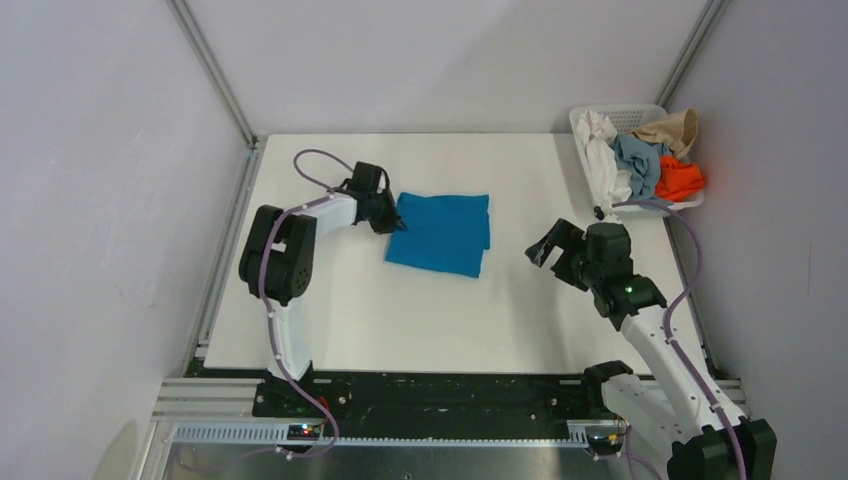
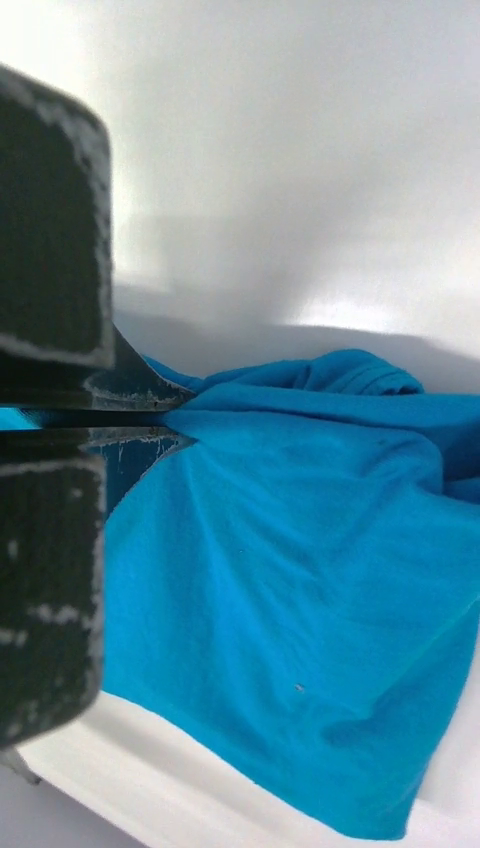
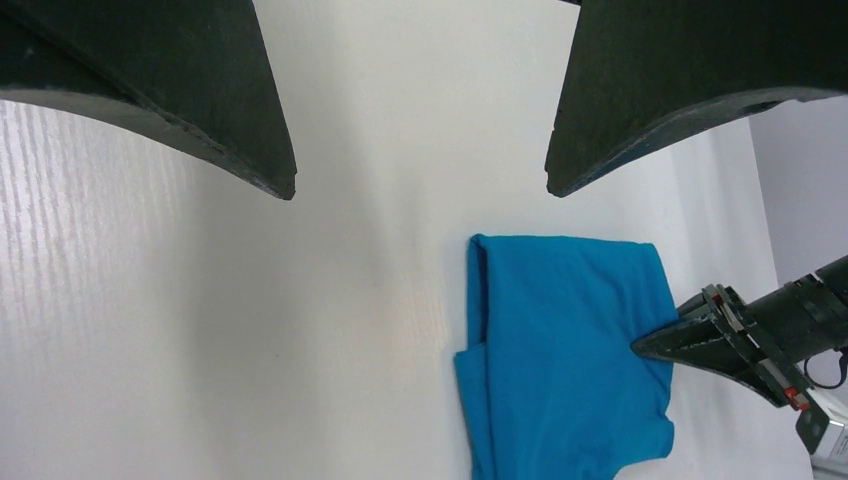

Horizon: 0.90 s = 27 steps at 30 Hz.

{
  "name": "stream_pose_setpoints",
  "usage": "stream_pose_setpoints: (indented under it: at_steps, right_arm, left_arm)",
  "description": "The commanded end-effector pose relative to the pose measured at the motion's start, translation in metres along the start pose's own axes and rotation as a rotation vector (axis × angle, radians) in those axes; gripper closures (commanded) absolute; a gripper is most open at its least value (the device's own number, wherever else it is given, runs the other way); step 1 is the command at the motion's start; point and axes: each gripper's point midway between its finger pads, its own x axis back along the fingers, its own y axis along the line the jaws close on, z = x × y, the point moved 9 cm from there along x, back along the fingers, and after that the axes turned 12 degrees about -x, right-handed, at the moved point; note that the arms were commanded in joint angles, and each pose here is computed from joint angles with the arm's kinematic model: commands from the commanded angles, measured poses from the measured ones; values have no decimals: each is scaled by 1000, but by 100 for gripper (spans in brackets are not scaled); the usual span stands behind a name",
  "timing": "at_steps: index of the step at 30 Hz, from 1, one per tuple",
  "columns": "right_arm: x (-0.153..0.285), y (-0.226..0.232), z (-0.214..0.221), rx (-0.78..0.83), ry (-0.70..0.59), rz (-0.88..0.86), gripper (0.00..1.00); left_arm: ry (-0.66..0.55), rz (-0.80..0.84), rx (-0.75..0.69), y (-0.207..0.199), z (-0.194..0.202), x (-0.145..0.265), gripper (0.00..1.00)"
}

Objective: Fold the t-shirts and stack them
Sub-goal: Put the neatly folded tshirt into the corner of the board with the left arm

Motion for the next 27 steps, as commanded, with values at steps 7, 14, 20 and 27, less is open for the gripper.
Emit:
stream_pose_setpoints:
  at_steps: [7,14,20,27]
  right_arm:
    - [7,-9,-11,5,-61,23,0]
    - [-3,-17,-12,13,-50,59,1]
    - [-5,-21,-16,17,-68,81,1]
    - [-6,-21,-18,17,-79,83,1]
  left_arm:
    - [-133,-261,1,106,-77,45,100]
    - [-106,-298,-42,165,-144,64,100]
    - [-177,-421,-81,222,-182,90,100]
    - [-243,-440,-40,262,-207,98,100]
